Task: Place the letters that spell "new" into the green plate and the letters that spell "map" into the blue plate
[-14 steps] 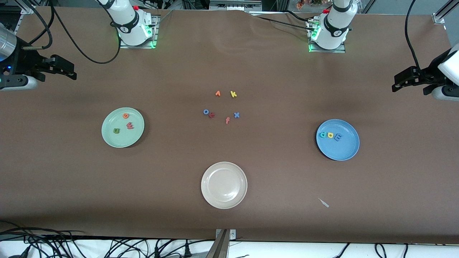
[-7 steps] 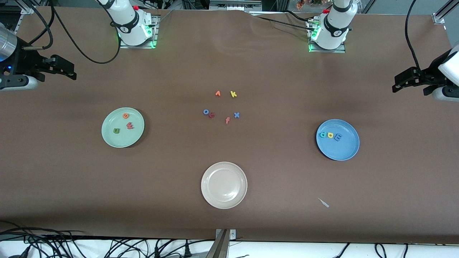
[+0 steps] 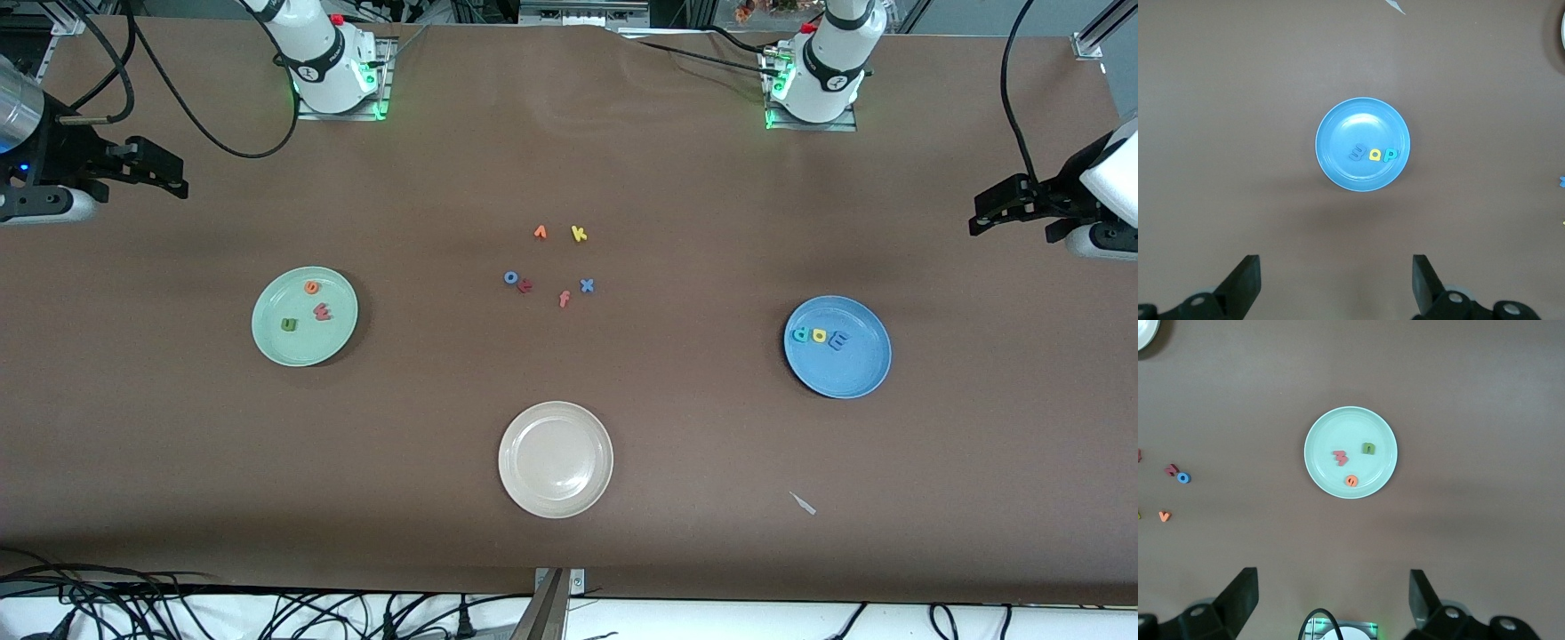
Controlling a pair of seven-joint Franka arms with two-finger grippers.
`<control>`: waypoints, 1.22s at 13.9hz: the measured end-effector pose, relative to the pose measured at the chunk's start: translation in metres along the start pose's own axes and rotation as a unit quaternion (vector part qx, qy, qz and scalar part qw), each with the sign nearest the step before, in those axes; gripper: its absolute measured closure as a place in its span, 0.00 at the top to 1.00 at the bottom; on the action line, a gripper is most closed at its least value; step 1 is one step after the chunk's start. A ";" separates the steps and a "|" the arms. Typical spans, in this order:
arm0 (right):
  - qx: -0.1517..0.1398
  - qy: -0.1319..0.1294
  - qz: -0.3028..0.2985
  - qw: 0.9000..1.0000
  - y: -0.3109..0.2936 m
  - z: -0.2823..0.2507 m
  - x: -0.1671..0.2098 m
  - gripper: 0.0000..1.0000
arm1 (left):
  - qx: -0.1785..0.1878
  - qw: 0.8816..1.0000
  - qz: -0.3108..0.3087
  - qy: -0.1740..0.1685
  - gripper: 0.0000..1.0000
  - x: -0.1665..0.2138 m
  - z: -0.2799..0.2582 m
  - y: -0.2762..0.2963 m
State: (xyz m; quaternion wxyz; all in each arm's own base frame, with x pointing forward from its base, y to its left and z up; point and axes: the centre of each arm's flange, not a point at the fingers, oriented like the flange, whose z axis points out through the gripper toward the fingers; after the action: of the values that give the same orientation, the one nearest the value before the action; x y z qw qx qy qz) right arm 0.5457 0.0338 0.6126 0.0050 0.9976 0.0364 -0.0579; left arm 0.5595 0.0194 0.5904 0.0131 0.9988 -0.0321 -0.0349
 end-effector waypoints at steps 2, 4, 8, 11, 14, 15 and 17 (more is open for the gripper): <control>0.000 0.000 0.000 1.000 0.000 0.000 0.000 1.00 | 0.000 1.000 -0.003 0.001 1.00 0.000 0.000 -0.003; 0.000 0.002 -0.001 1.000 -0.001 0.000 0.000 1.00 | 0.000 1.000 -0.003 0.002 1.00 0.000 0.000 -0.003; -0.001 0.007 -0.005 1.000 -0.005 -0.001 0.001 1.00 | 0.000 1.000 0.001 0.001 1.00 0.001 0.001 0.001; -0.001 0.014 -0.006 1.000 -0.006 -0.003 0.003 1.00 | 0.000 1.000 0.002 0.000 1.00 0.001 0.001 0.002; -0.001 0.020 -0.006 1.000 -0.006 -0.003 0.004 1.00 | 0.000 1.000 0.002 0.000 1.00 0.001 0.002 0.002; -0.001 0.021 -0.006 1.000 -0.006 -0.003 0.004 1.00 | 0.000 1.000 0.002 0.000 1.00 0.001 0.002 0.002; -0.001 0.023 -0.006 1.000 -0.006 -0.004 0.005 1.00 | 0.000 1.000 0.002 -0.001 1.00 0.002 0.003 0.002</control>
State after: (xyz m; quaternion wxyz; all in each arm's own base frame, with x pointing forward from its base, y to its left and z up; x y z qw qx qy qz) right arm 0.5503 0.0402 0.6158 0.0046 0.9985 0.0425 -0.0354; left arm 0.5608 0.0174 0.5878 0.0130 0.9987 -0.0338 -0.0357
